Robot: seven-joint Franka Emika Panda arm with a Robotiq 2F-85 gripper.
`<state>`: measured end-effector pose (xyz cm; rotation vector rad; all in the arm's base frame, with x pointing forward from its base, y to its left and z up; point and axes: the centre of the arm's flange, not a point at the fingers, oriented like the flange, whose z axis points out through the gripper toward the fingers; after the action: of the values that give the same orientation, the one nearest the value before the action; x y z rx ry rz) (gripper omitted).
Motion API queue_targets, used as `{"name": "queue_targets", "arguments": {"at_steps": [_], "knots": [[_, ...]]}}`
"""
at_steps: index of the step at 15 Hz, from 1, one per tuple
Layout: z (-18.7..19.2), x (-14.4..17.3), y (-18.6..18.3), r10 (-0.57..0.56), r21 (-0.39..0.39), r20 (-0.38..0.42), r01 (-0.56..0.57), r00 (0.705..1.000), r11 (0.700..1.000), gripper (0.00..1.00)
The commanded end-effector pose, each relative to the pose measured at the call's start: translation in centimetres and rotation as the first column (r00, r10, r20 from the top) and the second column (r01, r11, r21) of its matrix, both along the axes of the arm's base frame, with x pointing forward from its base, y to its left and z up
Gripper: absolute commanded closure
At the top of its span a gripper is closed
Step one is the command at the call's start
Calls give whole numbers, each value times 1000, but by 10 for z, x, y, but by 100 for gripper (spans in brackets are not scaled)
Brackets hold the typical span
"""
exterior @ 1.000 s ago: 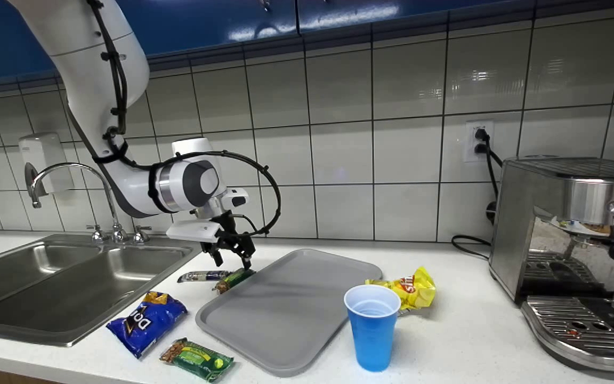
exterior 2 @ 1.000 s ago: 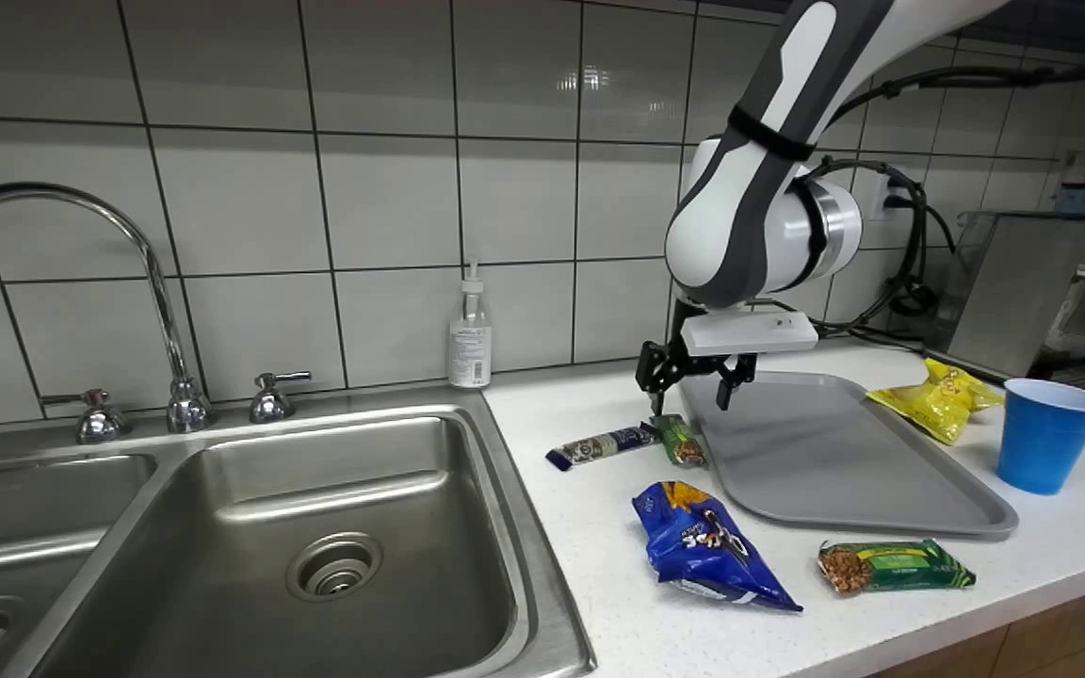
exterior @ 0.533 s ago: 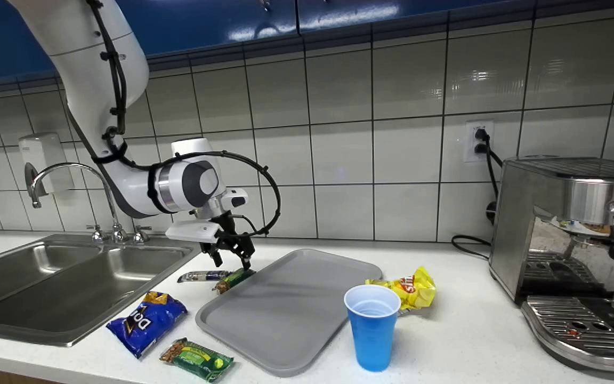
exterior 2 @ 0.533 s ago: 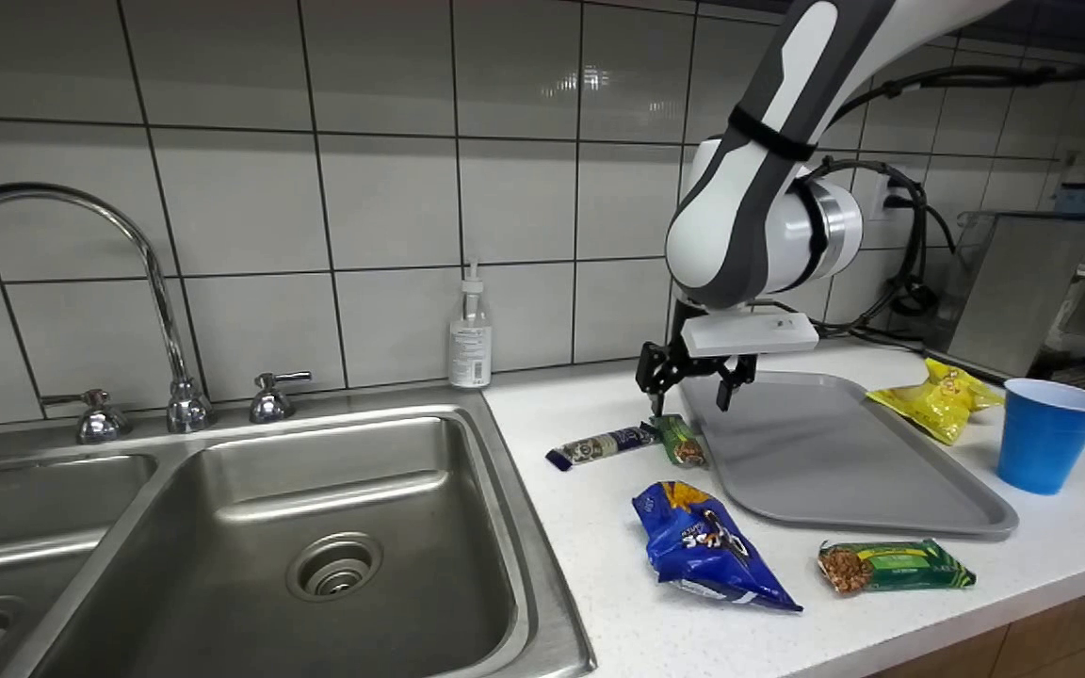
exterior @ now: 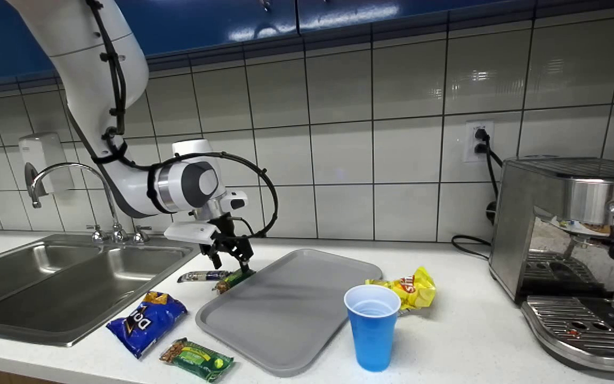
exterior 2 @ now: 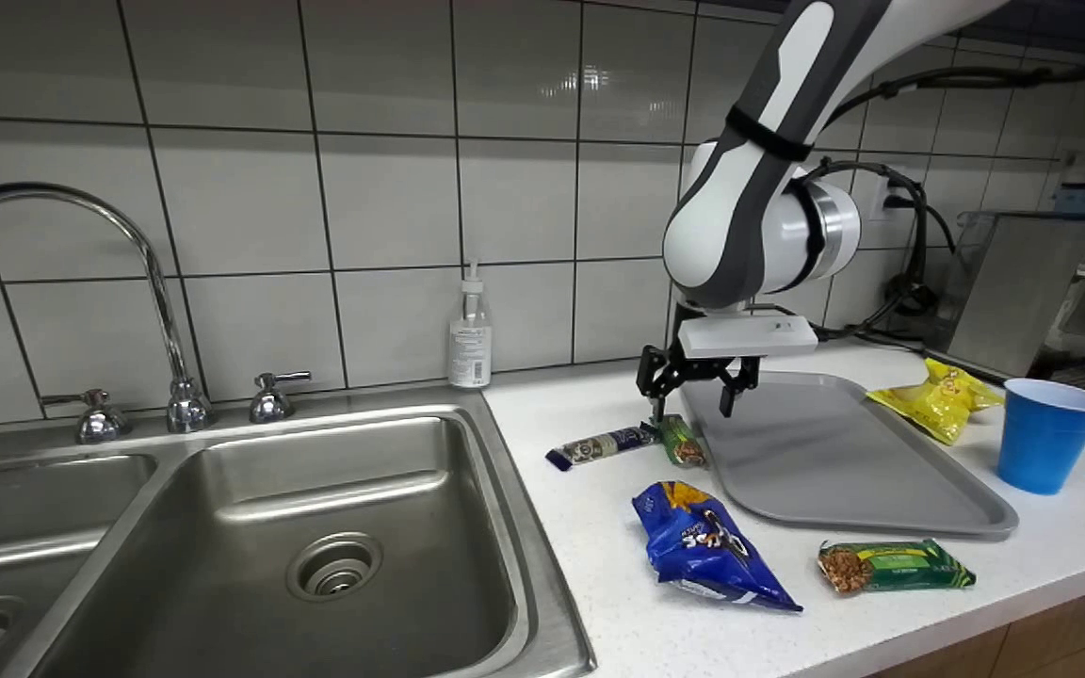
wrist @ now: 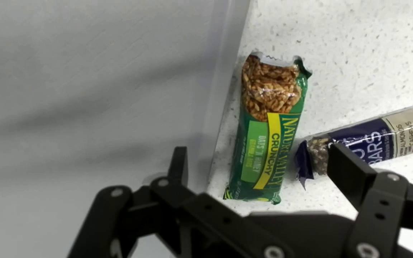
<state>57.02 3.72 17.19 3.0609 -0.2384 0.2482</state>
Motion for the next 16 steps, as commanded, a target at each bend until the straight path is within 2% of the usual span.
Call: {"name": "queue_targets", "arguments": {"at_steps": [1,9,13,16], "knots": [[7,0,15,-65,9,-55,65,996,998,0],[11,0,55,-228,16,-111,231,967,973,0],[11,3,71,-355,32,-130,362,926,932,0],[9,8,79,-439,26,-112,444,892,896,0]]}}
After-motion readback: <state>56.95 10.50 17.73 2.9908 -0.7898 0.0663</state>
